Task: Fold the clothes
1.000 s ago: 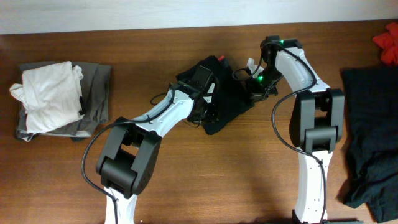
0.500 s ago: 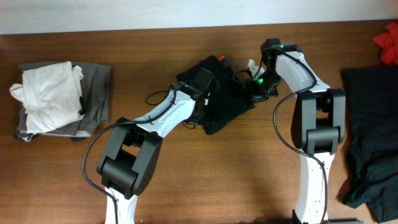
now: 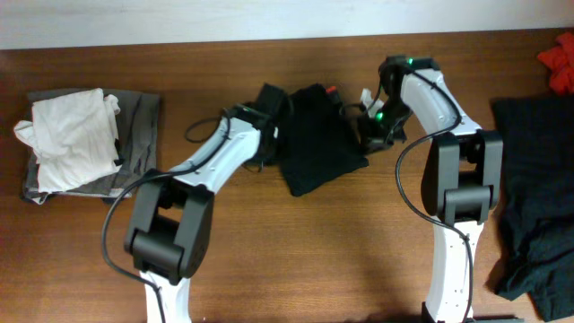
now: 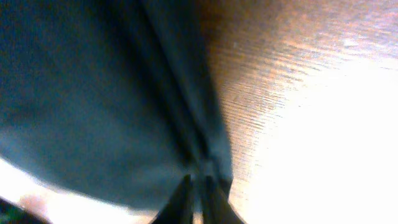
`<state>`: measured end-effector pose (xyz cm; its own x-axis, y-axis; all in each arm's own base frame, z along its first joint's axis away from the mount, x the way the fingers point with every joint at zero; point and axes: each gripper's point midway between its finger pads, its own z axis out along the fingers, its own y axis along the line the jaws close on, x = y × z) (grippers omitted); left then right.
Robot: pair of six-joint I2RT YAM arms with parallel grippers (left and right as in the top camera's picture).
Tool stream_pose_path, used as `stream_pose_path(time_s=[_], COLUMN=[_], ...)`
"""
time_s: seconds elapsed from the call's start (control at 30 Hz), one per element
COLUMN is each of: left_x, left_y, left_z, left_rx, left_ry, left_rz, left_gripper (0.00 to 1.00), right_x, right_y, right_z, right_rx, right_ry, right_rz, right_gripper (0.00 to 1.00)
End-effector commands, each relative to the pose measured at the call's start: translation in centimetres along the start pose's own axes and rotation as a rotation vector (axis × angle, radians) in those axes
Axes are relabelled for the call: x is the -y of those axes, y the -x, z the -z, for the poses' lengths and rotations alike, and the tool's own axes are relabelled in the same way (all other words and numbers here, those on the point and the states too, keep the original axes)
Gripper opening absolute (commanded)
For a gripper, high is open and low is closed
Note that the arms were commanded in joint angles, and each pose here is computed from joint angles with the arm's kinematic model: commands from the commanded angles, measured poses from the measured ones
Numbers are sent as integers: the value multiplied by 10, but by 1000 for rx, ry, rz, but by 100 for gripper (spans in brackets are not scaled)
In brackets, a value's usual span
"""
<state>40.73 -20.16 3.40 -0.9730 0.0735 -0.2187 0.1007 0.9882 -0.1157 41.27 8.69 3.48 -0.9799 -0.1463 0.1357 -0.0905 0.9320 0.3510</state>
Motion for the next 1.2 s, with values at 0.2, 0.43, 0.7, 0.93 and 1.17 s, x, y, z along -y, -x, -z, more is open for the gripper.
stream_pose_path(time_s=[0.2, 0.43, 0.7, 0.93, 1.17], left_x=[17, 22, 20, 16, 12], left_y=[60, 97, 91, 79, 68], left_z=[46, 57, 25, -28, -57], left_rx=[238, 398, 354, 277, 227], left_ry=[-66, -77, -52, -41, -20], left_rz=[14, 25, 63, 122, 120], left_gripper=[43, 63, 67, 69, 73], right_x=[-26, -20, -19, -19, -19], right_y=[10, 1, 1, 1, 1], right_z=[110, 126, 125, 124, 124], right_rx=[222, 227, 223, 222, 222], right_ry=[-63, -62, -62, -61, -61], right_rz=[2, -26, -27, -27, -27], right_gripper=[71, 99, 99, 99, 99])
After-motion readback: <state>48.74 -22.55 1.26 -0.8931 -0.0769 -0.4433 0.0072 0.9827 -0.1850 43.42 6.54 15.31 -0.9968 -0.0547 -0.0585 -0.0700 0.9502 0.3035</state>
